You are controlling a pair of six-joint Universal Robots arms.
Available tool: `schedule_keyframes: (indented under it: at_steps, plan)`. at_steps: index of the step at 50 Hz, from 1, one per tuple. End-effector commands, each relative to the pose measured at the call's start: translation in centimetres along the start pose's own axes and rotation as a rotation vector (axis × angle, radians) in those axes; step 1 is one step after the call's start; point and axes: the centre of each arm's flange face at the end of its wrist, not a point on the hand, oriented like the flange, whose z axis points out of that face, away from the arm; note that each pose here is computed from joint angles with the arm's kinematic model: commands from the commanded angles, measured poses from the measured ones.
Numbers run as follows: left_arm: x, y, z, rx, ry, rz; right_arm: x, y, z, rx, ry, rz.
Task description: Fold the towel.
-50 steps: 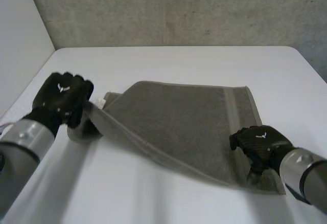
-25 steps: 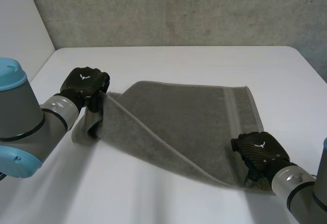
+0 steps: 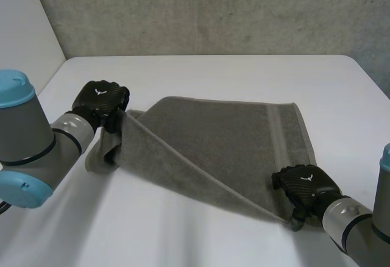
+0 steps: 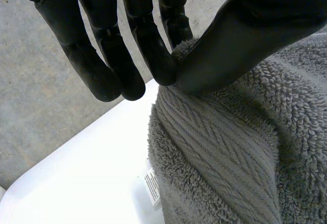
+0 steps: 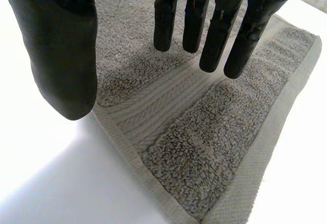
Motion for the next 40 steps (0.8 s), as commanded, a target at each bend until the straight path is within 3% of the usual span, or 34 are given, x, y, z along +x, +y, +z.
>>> schedule_keyframes:
  at_steps: [1, 25, 35, 40]
  plan:
    - [-0.3, -0.1, 0.2, 0.006, -0.007, 0.001, -0.1, -0.3, -0.2, 0.004, -0.011, 0.019]
    - [-1.0, 0.4, 0.4, -0.032, -0.08, -0.008, -0.7, 0.2, 1.5, -0.007, -0.048, 0.021]
    - [-0.7, 0.0, -1.1, -0.028, -0.068, -0.012, 2.0, -4.3, 0.4, 0.141, 0.098, -0.01]
    - [-0.6, -0.6, -2.7, -0.011, -0.067, -0.007, 2.2, -5.6, -0.6, 0.174, 0.102, -0.026]
